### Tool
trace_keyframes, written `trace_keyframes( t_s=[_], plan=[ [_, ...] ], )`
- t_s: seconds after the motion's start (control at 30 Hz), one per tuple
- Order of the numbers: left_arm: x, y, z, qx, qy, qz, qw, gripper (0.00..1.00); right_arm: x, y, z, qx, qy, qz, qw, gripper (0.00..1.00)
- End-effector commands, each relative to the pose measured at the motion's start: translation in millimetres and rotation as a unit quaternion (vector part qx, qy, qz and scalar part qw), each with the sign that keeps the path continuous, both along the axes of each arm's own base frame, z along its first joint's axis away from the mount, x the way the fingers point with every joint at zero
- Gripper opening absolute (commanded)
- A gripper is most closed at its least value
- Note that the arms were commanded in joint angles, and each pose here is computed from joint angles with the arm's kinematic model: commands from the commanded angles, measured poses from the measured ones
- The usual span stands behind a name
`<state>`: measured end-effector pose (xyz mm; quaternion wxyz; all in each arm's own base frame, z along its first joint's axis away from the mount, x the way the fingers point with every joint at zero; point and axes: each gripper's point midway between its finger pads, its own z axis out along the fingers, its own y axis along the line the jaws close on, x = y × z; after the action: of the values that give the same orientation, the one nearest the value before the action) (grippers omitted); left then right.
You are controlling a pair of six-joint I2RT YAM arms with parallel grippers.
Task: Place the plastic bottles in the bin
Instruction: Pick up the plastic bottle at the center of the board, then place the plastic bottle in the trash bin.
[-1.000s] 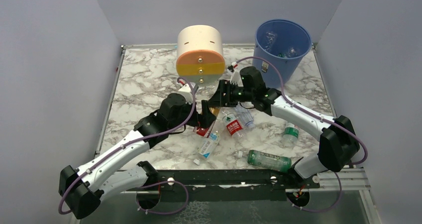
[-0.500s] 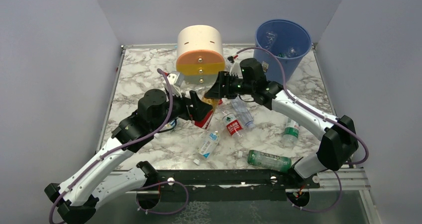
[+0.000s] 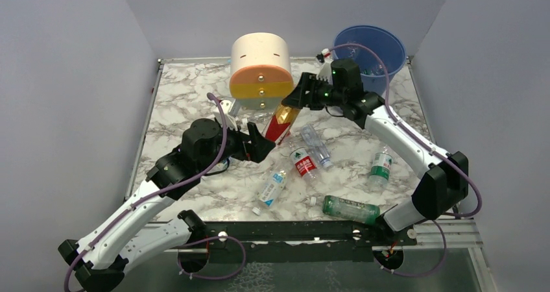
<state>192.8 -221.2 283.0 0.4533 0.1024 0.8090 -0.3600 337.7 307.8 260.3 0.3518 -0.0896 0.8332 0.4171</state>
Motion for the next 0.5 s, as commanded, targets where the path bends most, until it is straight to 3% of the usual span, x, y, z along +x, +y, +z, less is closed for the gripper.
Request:
trace_keyframes(
  t_s=[0.0, 0.47],
  plan=[
    [1.7, 2.2, 1.2, 0.002, -0.007, 0.007, 1.0, 0.99, 25.9, -29.0, 24.5, -0.001, -0.033, -0.035, 0.999, 0.49],
    [6.4, 0.0, -8.0, 0.016, -0.003, 0.008, 1.0, 0.99, 75.6, -91.0, 104.7, 0.034, -0.111, -0.109, 0.987, 0.5]
  ],
)
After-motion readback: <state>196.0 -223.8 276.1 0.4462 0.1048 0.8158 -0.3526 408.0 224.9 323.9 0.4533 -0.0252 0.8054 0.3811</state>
